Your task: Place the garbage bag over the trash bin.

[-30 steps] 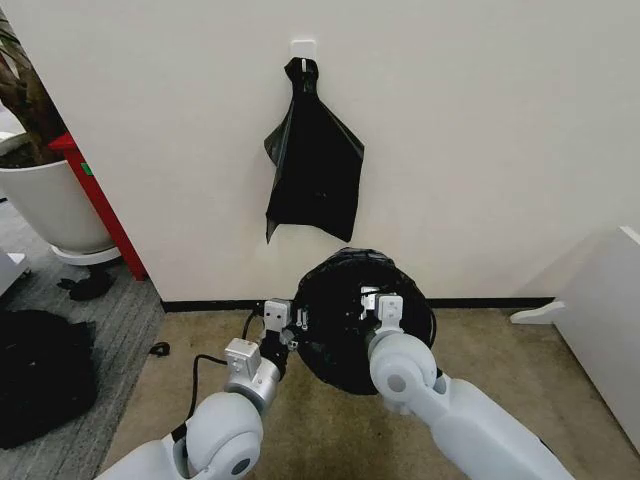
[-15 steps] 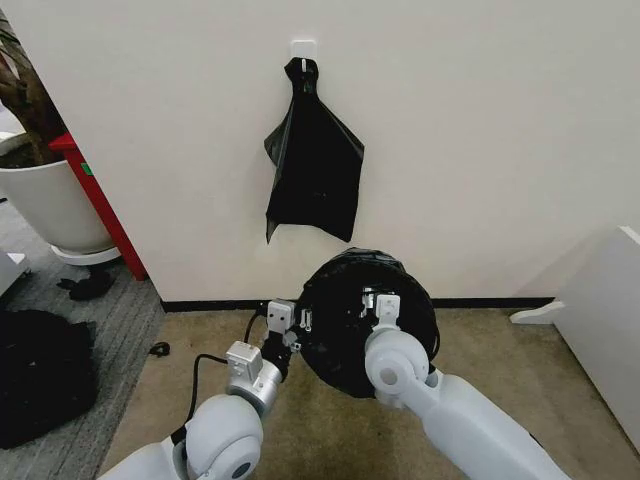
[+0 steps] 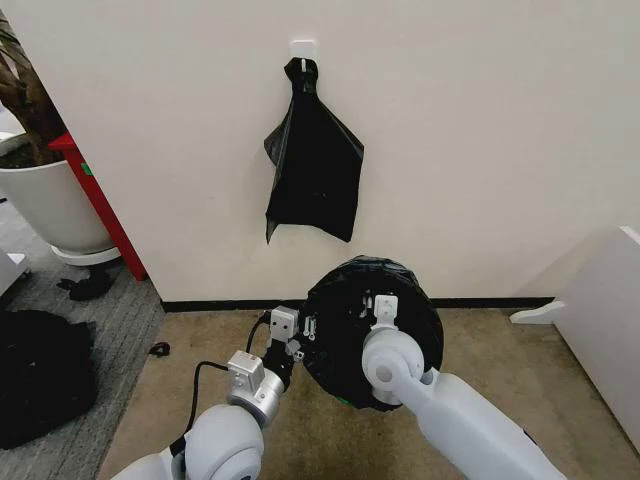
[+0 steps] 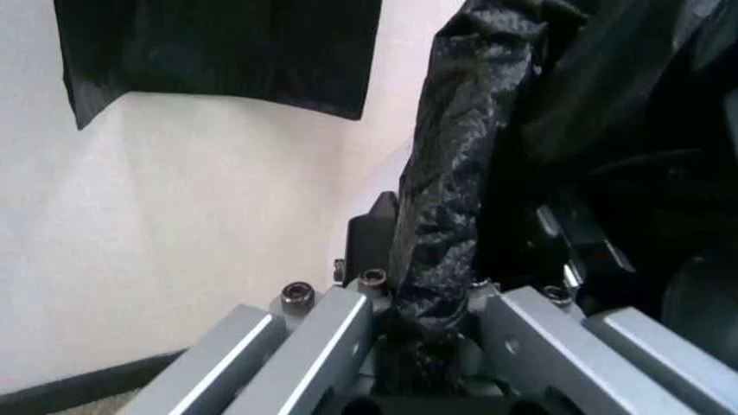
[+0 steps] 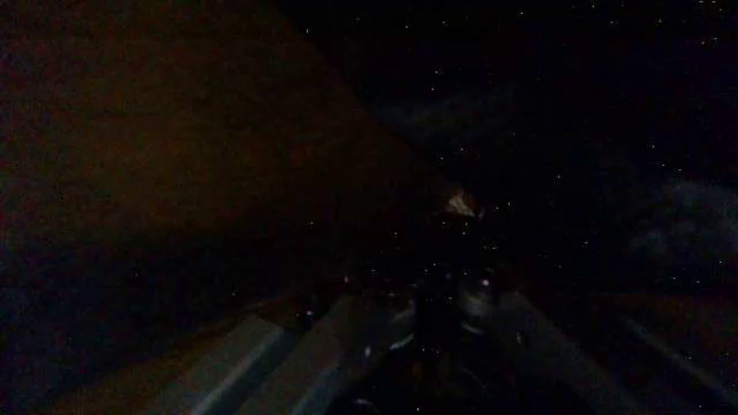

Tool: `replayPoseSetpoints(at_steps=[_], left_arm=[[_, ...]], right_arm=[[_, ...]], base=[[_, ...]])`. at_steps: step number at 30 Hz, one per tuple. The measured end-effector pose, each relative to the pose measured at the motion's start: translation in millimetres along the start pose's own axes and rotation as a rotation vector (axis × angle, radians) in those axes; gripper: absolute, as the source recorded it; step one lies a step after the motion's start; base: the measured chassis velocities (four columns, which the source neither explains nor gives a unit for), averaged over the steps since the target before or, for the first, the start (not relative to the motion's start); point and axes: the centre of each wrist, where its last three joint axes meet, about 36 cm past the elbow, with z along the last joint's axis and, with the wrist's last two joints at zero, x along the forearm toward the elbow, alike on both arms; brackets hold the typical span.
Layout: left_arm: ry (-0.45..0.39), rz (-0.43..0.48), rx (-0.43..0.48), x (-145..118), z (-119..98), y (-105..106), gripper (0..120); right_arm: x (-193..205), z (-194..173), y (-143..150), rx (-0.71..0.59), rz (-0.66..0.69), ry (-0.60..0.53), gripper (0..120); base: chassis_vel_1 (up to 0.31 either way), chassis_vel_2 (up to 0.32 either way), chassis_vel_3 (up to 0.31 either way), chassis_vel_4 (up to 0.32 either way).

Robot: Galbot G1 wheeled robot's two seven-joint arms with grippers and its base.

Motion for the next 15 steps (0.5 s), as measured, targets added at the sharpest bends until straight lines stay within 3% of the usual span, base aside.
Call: replayPoseSetpoints(at_steps=[15], left_arm=[[-0.017, 0.033, -0.035, 10.8, 5.7, -1.9, 0]], right_arm=[[-15.8, 2.4, 2.8, -0.007, 0.040, 0.003, 0]], base=[[0.000, 0.000, 0.000, 0.000]])
